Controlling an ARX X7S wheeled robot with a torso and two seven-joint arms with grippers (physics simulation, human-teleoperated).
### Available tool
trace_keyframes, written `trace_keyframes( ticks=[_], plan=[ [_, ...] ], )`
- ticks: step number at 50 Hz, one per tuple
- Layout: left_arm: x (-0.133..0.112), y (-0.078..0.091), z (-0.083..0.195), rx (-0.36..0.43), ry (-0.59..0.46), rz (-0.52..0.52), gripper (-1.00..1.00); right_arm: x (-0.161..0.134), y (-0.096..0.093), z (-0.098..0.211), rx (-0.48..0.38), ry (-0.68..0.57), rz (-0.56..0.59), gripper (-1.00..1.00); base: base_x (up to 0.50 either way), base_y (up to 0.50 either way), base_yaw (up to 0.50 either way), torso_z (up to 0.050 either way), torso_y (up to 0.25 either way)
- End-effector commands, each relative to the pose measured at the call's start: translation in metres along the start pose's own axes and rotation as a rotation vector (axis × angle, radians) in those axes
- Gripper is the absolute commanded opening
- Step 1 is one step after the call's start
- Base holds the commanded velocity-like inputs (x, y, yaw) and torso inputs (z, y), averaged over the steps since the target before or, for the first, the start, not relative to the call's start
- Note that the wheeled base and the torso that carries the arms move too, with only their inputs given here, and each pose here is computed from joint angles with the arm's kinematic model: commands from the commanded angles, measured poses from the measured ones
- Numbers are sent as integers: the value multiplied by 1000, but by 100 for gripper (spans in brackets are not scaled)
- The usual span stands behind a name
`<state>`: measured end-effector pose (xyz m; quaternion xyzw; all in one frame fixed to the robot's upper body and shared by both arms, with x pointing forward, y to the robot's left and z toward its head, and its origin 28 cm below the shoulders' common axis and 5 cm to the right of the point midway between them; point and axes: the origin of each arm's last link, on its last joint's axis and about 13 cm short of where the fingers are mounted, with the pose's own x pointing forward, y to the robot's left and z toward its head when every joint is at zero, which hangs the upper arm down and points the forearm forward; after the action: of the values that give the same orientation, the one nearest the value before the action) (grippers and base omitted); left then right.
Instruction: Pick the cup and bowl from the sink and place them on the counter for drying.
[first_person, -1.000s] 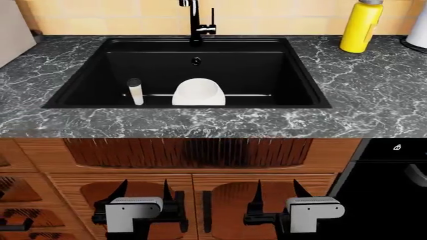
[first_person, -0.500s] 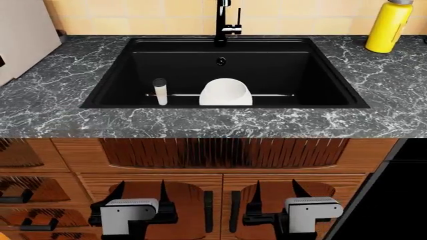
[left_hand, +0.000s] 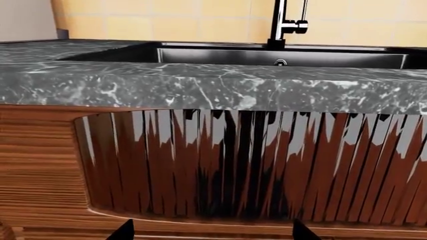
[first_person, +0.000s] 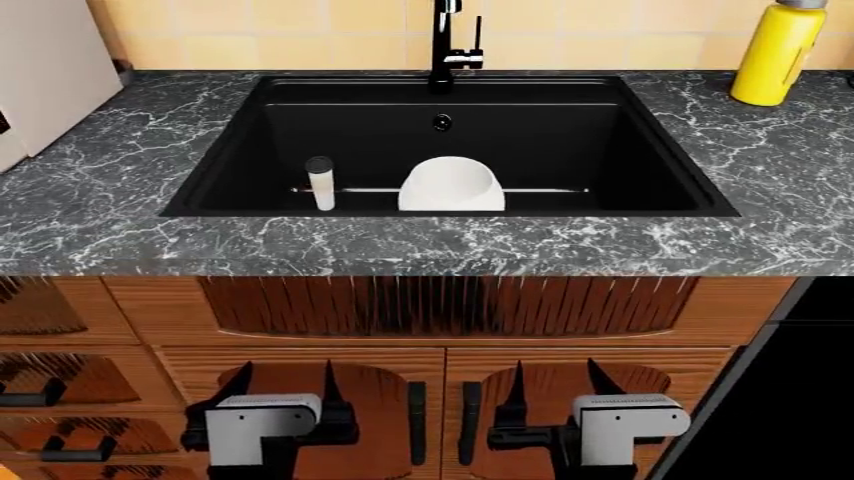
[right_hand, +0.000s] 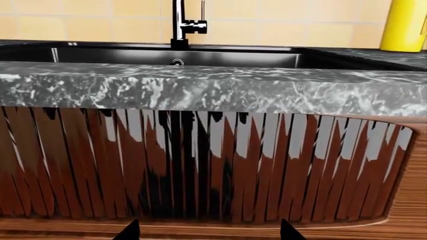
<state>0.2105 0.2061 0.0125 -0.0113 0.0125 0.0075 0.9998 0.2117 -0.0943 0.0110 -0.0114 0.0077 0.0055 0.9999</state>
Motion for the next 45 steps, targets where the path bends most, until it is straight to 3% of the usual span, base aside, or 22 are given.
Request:
trace_keyframes(
  ticks=[1, 8, 45],
  plan=[
    [-1, 2, -1, 3, -4, 10, 100, 0, 0, 0, 0, -1, -3, 100, 0, 0, 0, 0, 0],
    [-6, 5, -1, 20, -36, -11, 100, 0, 0, 0, -3, 1, -4, 100, 0, 0, 0, 7, 0],
    [1, -1, 1, 10, -33, -12, 100, 0, 0, -1, -6, 6, -3, 100, 0, 0, 0, 50, 0]
  ],
)
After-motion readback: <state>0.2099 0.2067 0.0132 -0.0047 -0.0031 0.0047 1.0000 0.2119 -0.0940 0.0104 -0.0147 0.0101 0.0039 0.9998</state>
